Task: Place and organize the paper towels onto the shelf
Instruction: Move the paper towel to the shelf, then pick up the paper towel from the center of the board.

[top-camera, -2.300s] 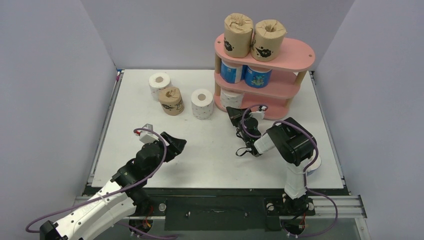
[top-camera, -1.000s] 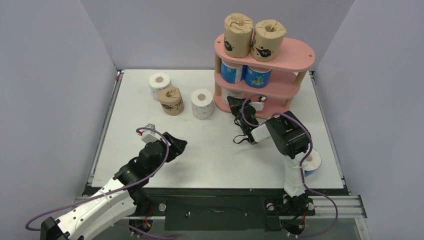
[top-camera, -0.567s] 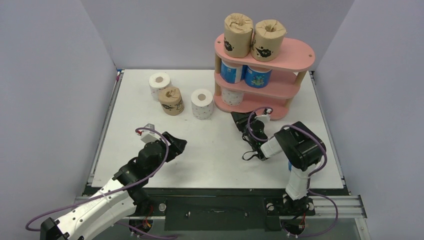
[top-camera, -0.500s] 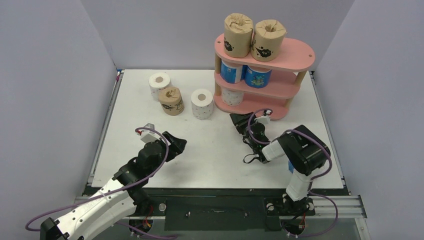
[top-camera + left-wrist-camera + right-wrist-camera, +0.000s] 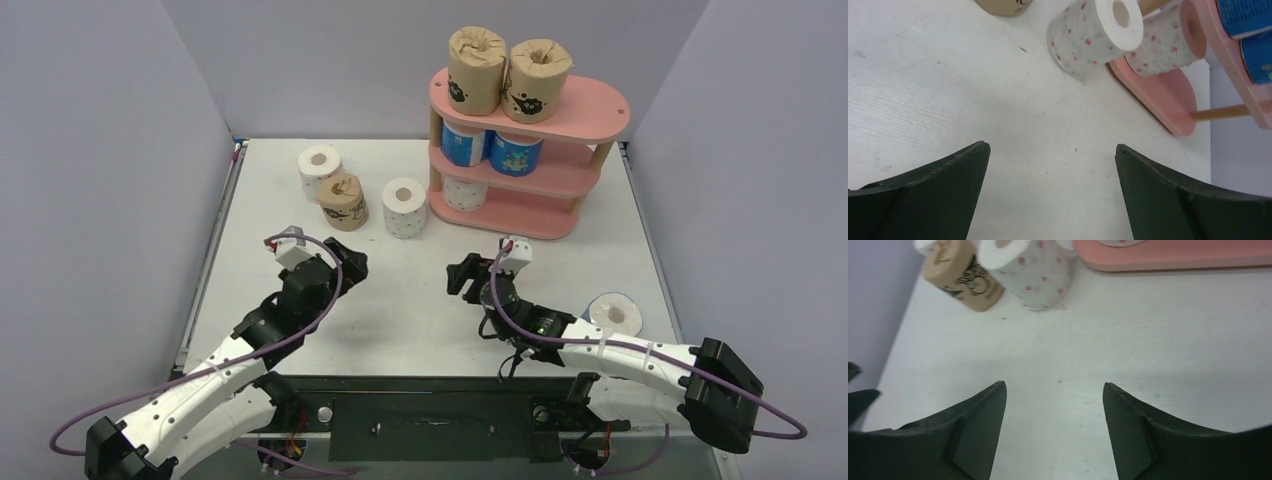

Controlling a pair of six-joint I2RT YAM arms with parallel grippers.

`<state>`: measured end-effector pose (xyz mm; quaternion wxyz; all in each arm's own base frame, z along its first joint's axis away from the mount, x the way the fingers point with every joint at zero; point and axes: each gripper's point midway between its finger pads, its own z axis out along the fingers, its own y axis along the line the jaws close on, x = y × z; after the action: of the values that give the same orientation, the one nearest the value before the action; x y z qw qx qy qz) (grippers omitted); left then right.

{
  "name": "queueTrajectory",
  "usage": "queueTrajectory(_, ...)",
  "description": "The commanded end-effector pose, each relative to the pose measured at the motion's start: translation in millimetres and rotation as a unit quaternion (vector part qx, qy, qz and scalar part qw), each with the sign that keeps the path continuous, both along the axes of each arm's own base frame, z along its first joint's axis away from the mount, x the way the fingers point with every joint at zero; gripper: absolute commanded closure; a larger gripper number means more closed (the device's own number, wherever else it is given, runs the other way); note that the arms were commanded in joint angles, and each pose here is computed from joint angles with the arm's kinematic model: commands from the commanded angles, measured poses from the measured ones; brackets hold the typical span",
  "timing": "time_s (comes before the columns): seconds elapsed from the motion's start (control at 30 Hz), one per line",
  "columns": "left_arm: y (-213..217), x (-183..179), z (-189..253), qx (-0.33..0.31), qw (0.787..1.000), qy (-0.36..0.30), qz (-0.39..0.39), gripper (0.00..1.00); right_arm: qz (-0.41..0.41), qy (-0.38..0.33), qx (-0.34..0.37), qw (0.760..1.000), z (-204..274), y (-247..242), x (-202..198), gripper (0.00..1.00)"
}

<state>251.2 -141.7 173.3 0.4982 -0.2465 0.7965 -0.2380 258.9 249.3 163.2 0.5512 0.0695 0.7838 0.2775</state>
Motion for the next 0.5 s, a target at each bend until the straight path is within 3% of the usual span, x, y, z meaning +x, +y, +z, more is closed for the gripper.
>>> queueTrajectory(0.0, 9, 36, 59, -0.014, 0.996, -0.068, 0.053, 0.04, -0.17, 0.052, -0.149, 0.973, -33, -83, -9, 0.32)
queueTrajectory(0.13, -8, 68, 76, -0.005, 0.998, -0.053, 0.025, 0.04, -0.145, 0.078, -0.184, 0.969, -58, -91, -22, 0.31)
queueTrajectory(0.27, -32, 98, 80, 0.019, 0.998, -0.051, -0.022, 0.04, -0.129, 0.078, -0.124, 0.981, -74, -94, -33, 0.29)
queueTrajectory(0.33, -37, 111, 79, 0.017, 0.998, -0.052, -0.022, 0.04, -0.123, 0.074, -0.104, 0.984, -75, -98, -38, 0.21)
queueTrajectory(0.37, -43, 120, 84, 0.009, 0.997, -0.069, -0.025, 0.04, -0.126, 0.076, -0.108, 0.983, -80, -104, -41, 0.11)
queueTrajectory(0.47, -53, 141, 93, -0.008, 0.996, -0.085, -0.025, 0.04, -0.13, 0.07, -0.105, 0.984, -77, -115, -46, 0.07)
